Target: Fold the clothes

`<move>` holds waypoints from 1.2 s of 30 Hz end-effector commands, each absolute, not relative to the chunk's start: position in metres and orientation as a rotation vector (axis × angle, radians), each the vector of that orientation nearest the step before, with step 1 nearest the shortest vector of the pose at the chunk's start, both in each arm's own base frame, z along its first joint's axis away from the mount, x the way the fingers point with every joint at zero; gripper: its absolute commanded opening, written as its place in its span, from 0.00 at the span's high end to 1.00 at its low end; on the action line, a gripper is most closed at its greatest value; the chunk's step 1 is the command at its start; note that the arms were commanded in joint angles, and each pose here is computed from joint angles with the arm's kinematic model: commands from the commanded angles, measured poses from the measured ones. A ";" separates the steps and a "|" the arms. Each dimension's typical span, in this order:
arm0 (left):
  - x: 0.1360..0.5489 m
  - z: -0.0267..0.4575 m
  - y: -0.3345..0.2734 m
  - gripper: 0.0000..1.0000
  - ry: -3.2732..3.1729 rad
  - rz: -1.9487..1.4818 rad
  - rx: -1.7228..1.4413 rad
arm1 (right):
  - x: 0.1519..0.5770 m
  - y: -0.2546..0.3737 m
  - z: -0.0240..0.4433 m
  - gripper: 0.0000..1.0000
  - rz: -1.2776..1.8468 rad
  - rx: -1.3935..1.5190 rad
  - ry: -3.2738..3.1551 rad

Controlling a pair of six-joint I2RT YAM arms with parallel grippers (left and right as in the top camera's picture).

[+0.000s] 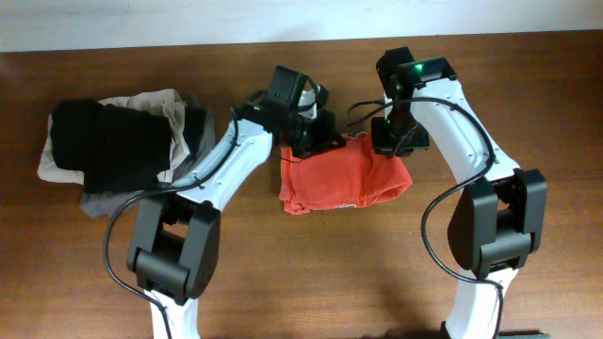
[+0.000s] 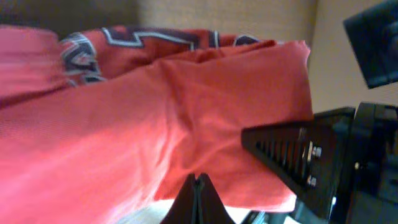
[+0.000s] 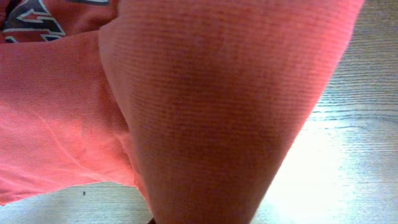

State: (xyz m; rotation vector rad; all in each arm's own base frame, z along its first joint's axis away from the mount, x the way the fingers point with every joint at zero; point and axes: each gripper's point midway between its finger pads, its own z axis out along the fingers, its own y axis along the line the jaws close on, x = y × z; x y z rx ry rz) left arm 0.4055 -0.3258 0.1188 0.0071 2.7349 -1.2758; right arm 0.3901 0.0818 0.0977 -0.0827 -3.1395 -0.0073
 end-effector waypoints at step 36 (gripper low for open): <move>0.397 0.026 -0.348 0.57 2.852 -1.168 0.079 | 0.378 0.143 0.143 0.96 -0.071 0.142 -3.236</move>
